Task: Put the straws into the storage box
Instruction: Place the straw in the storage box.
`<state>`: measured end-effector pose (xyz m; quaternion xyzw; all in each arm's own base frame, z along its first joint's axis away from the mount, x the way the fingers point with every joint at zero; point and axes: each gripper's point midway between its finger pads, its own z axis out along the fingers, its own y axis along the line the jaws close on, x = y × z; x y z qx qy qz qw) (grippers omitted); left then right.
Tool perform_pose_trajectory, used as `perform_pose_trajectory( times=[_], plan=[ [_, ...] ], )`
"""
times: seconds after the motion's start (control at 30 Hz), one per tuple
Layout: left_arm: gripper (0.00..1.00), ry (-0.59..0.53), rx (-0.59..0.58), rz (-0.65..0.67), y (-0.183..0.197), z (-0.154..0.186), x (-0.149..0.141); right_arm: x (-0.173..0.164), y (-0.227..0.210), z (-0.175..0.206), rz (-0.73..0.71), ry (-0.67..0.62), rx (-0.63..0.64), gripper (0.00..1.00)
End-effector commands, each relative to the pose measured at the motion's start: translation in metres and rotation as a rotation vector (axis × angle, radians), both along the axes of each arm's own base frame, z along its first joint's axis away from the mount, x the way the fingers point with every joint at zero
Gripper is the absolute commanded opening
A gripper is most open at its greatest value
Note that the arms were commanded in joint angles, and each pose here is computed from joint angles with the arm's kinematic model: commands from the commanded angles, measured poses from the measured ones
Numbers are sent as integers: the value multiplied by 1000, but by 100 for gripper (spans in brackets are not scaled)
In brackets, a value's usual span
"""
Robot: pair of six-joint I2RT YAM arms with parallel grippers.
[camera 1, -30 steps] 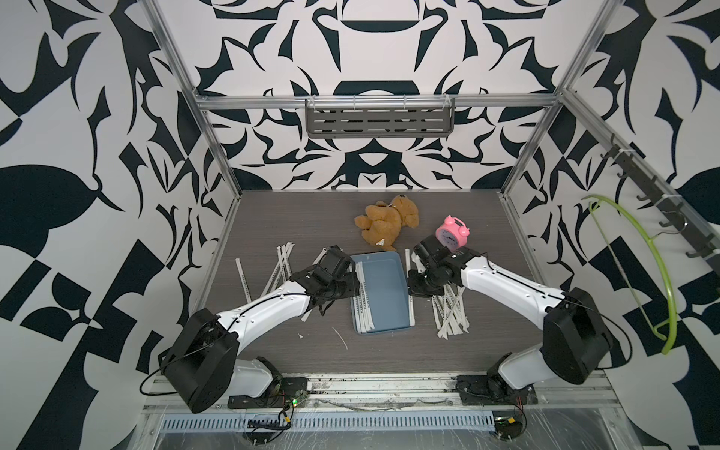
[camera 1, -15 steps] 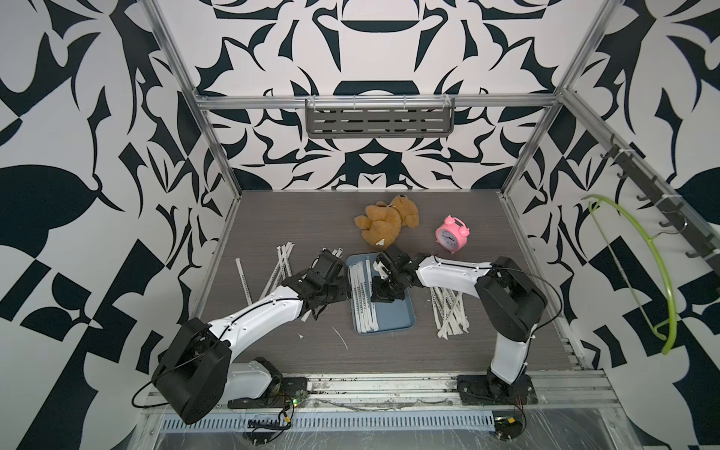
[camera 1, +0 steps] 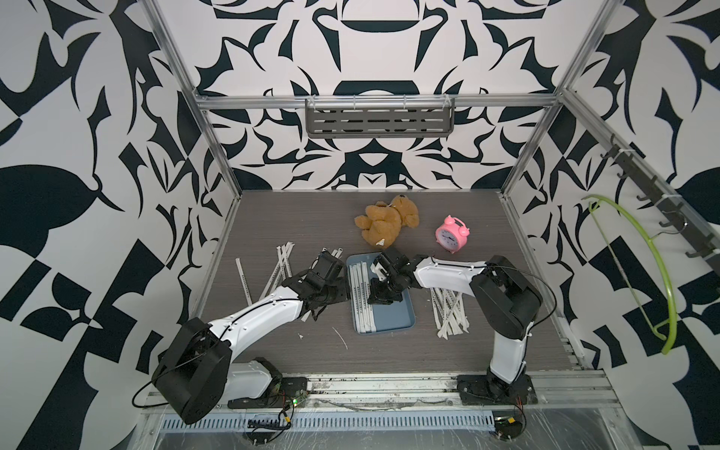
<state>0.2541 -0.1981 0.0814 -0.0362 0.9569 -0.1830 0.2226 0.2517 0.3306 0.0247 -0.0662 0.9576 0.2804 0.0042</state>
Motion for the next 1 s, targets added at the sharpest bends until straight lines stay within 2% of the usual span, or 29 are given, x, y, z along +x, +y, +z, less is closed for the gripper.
perform_pose_trajectory(
  times=[0.0,0.17,0.23,0.4,0.5,0.57,0.63,0.67,0.83,0.97],
  plan=[
    [60,2,31,0,7,2,-1,-1,-10,1,24,-10,-61,16],
    [59,5,65,2,19,3,4,1,-12,9,34,-33,-74,20],
    [59,-21,51,12,26,14,7,1,-12,13,35,-38,-70,22],
    [57,-19,66,27,50,20,16,4,-18,37,47,-86,-87,27],
    [47,19,96,8,60,14,21,8,-25,59,47,-142,-104,28],
    [41,96,186,-2,72,-3,20,9,-31,70,39,-169,-117,28],
    [39,140,293,42,97,-9,24,9,-34,76,28,-185,-119,28],
    [39,149,305,80,110,-9,29,9,-35,77,19,-190,-120,28],
    [46,127,205,211,134,-4,58,11,-34,73,-10,-189,-110,27],
    [45,152,255,262,152,-14,78,12,-32,72,-6,-190,-108,26]
  ],
)
